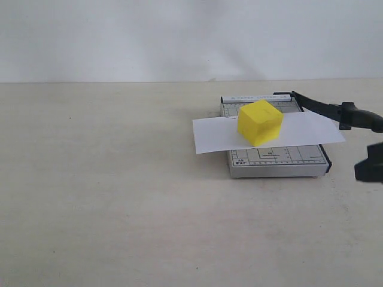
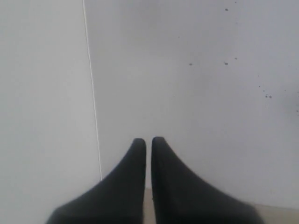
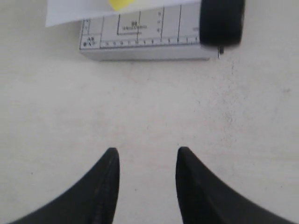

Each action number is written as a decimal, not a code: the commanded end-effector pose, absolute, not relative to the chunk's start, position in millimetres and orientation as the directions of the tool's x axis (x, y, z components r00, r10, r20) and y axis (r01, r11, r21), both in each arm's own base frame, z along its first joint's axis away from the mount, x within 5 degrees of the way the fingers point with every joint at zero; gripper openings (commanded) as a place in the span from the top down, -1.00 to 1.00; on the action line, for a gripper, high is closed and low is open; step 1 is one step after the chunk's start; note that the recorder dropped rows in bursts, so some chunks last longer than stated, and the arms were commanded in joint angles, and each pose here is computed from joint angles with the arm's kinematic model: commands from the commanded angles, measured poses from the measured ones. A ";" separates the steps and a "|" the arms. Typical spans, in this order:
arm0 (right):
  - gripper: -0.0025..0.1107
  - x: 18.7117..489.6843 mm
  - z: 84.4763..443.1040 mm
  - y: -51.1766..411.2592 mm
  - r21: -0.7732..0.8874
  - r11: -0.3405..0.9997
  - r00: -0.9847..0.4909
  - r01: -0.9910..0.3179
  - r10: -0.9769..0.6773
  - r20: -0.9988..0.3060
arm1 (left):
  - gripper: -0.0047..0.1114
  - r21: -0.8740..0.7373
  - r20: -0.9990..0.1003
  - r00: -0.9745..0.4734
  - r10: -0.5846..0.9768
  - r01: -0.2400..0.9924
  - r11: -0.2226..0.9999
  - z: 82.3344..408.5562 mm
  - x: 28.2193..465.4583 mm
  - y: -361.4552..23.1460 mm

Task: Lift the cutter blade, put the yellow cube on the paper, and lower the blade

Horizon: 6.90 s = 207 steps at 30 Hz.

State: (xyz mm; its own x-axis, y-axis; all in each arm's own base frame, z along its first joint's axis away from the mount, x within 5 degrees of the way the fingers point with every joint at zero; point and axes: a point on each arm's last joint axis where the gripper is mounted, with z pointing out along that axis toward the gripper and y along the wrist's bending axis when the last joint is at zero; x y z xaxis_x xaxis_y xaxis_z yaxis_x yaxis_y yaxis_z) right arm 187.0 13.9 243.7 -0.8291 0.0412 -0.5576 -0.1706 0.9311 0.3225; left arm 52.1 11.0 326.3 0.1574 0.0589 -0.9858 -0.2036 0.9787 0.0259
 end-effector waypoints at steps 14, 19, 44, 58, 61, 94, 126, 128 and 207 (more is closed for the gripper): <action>0.26 225.5 317.9 -0.8 0.025 0.953 -0.642 -0.301 -0.183 -0.744 | 0.84 -0.219 -0.961 -0.121 -0.248 -0.211 0.953 193.7 57.2 10.1; -0.13 243.7 299.0 -4.1 0.035 0.952 -0.683 -0.303 -0.192 -0.704 | 0.84 -0.300 -0.941 -0.096 -0.326 -0.217 0.929 192.0 57.6 10.1; 0.96 260.9 261.7 -1.8 0.179 0.940 -0.810 -0.292 -0.143 -0.569 | 0.84 -0.300 -0.944 -0.072 -0.321 -0.210 0.930 194.3 57.9 10.2; 0.96 244.3 198.5 -0.9 0.256 0.943 -0.914 -0.214 -0.100 -0.393 | 0.84 -0.300 -0.944 -0.072 -0.321 -0.210 0.930 194.3 57.9 10.2; 0.96 240.9 186.3 -2.6 0.243 0.952 -0.921 -0.188 -0.085 -0.380 | 0.84 -0.300 -0.944 -0.072 -0.321 -0.210 0.930 194.3 57.9 10.2; 0.15 241.0 161.2 -1.6 0.278 0.945 -0.948 -0.171 -0.080 -0.309 | 0.84 -0.301 -0.944 -0.070 -0.321 -0.210 0.930 194.4 58.0 10.2; 0.96 34.2 268.3 32.8 0.125 0.941 0.008 -0.313 0.135 -0.991 | 0.84 -0.297 -0.947 -0.065 -0.316 -0.208 0.932 194.9 57.8 10.3; 0.96 31.5 268.3 35.6 0.120 0.915 -0.001 -0.386 0.130 -0.992 | 0.84 -0.297 -0.947 -0.065 -0.316 -0.208 0.932 194.9 57.8 10.3; 0.86 53.3 181.7 -0.5 0.020 1.000 -0.259 0.019 0.024 -0.966 | 0.84 -0.108 -0.954 -0.282 -0.100 0.012 0.994 179.9 52.8 -3.1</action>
State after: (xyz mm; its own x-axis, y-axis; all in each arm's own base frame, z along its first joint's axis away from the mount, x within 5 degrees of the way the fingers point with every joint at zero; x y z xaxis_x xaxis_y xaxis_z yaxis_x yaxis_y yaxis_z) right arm 53.4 -0.7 180.7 -0.2694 0.0183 -0.9628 0.0193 0.9997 0.0136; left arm 53.4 -1.9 182.3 -0.2632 -0.1064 -0.9589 -0.0051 0.9940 -0.1089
